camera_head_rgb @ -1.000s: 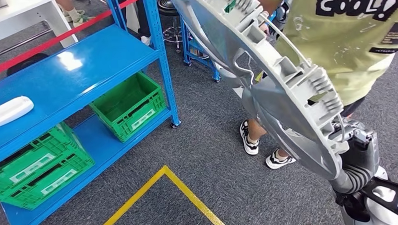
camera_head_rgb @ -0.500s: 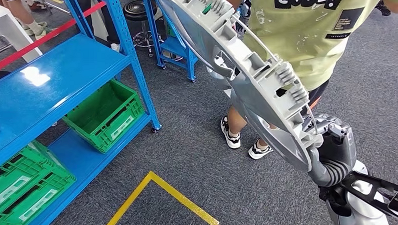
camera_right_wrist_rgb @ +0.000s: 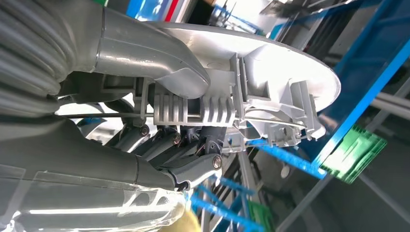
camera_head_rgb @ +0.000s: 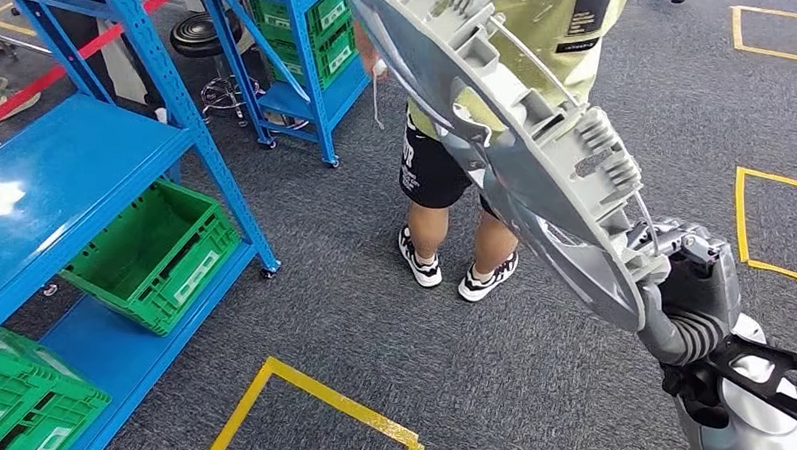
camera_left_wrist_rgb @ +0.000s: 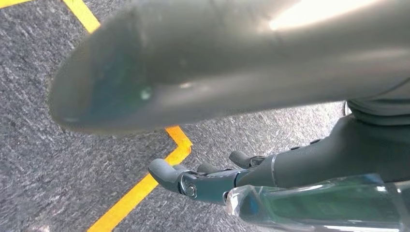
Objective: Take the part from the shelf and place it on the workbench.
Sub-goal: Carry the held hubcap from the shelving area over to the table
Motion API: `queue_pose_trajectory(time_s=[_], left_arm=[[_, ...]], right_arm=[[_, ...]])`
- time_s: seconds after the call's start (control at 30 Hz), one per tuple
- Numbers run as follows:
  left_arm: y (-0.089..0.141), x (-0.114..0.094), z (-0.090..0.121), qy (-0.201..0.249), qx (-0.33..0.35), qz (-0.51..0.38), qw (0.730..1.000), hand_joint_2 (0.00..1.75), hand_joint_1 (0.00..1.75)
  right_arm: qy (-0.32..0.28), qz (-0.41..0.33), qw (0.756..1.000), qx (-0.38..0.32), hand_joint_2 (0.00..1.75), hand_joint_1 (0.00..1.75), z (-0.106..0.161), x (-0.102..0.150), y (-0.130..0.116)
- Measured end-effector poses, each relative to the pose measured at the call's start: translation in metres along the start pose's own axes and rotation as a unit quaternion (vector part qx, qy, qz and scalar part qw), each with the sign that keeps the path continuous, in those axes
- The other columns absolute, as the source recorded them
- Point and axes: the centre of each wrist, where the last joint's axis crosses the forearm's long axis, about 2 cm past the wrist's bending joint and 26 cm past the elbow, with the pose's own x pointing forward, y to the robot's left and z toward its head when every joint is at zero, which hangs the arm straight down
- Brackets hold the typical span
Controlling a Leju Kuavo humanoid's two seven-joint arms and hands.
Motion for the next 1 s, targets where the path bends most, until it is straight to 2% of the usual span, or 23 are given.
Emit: queue_pose_trajectory(time_s=[0.67,1.0], left_arm=[[0.003,-0.001,0.0,-0.008,-0.005,0.0,1.0,0.0,0.0],[-0.003,-0.005,0.001,0.001,-0.012,-0.009,1.0,0.0,0.0]], right_arm=[[0.008,0.02,1.0,-0.001,1.75,1.75,0.003,0.013,-0.018],[0.003,0.019,1.0,-0.009,1.75,1.75,0.043,0.025,0.003]])
